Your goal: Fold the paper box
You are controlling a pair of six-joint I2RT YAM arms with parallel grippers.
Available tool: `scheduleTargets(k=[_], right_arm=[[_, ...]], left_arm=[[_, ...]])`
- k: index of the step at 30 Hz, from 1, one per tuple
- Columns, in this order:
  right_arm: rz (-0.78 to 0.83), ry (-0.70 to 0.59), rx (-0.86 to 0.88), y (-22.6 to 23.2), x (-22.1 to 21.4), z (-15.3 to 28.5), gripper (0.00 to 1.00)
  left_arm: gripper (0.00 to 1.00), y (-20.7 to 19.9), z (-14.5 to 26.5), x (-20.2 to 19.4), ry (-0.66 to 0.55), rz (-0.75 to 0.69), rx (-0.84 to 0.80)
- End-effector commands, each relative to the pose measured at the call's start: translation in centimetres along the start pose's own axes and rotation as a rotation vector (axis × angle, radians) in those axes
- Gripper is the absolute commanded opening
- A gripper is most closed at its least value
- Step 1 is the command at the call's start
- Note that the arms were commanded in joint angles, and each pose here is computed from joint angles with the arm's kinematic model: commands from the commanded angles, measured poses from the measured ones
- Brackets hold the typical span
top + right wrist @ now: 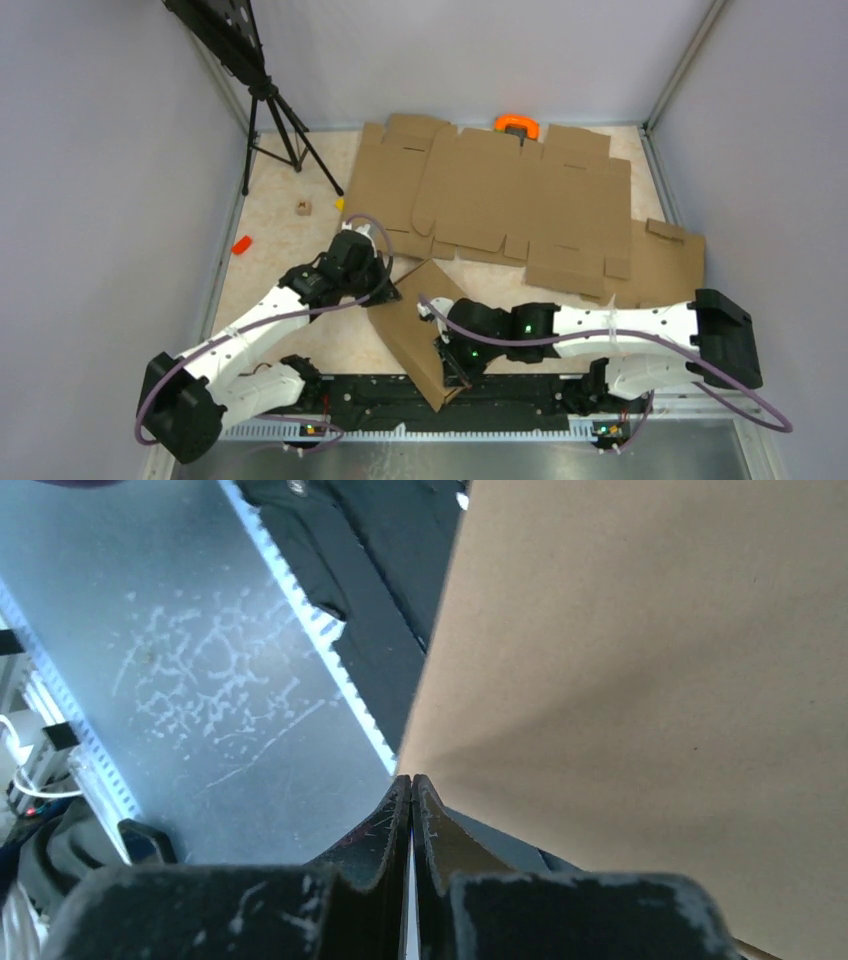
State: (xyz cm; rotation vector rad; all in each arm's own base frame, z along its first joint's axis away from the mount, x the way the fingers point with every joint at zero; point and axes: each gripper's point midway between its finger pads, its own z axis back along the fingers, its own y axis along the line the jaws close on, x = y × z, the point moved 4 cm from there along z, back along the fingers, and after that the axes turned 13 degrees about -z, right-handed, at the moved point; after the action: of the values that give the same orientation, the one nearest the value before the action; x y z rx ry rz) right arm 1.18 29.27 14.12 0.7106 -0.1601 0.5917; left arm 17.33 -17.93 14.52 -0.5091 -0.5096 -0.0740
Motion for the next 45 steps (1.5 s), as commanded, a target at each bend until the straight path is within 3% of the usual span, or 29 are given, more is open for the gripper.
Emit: scheduleTargets(k=[1, 8, 19, 24, 29, 32, 35, 36, 41, 45], right_arm=[[-0.09, -0.001, -0.052, -1.9, -1.5, -2.7, 0.0], [-0.15, 0.055, -0.229, -6.4, -4.2, -4.2, 0.0], [-0.102, -0.104, -0.245, -6.1, 3.0, 0.3, 0.0], [-0.032, -0.189, -0.201, -4.6, 5.6, 3.0, 0.0], [-0.056, -0.21, -0.25, -6.6, 7.4, 4.6, 0.0], [-0.088, -0.228, -0.234, -6.8, 8.1, 5.1, 0.0], [-0.101, -0.228, -0.175, -6.1, 8.0, 4.9, 0.0], [-0.112, -0.239, -0.191, -6.4, 8.1, 4.9, 0.0], [-0.216, -0.288, -0.297, -9.5, 10.0, 6.0, 0.0], [-0.255, -0.357, -0.323, -11.0, 12.9, 7.2, 0.0]], left_arm=[[0.0, 0.3, -1.4, -0.6, 0.007, -0.03, -0.048], [0.0, 2.6, -3.1, -3.3, 0.091, -0.01, 0.024], [0.0, 0.8, 1.6, 2.0, -0.099, -0.033, 0.059], [0.0, 0.5, 3.8, 2.6, -0.128, -0.029, 0.063], [0.0, 1.0, 4.0, 1.8, -0.106, -0.016, 0.081], [0.0, -0.7, 4.1, 1.1, -0.07, -0.055, -0.059], [0.0, -4.7, 4.1, -1.2, 0.06, -0.146, -0.409], [0.0, -5.4, 4.2, -2.0, 0.104, -0.171, -0.457], [0.0, -6.0, 3.5, -5.2, 0.199, -0.267, -0.405], [0.0, -7.2, 4.0, -7.5, 0.193, -0.281, -0.489]])
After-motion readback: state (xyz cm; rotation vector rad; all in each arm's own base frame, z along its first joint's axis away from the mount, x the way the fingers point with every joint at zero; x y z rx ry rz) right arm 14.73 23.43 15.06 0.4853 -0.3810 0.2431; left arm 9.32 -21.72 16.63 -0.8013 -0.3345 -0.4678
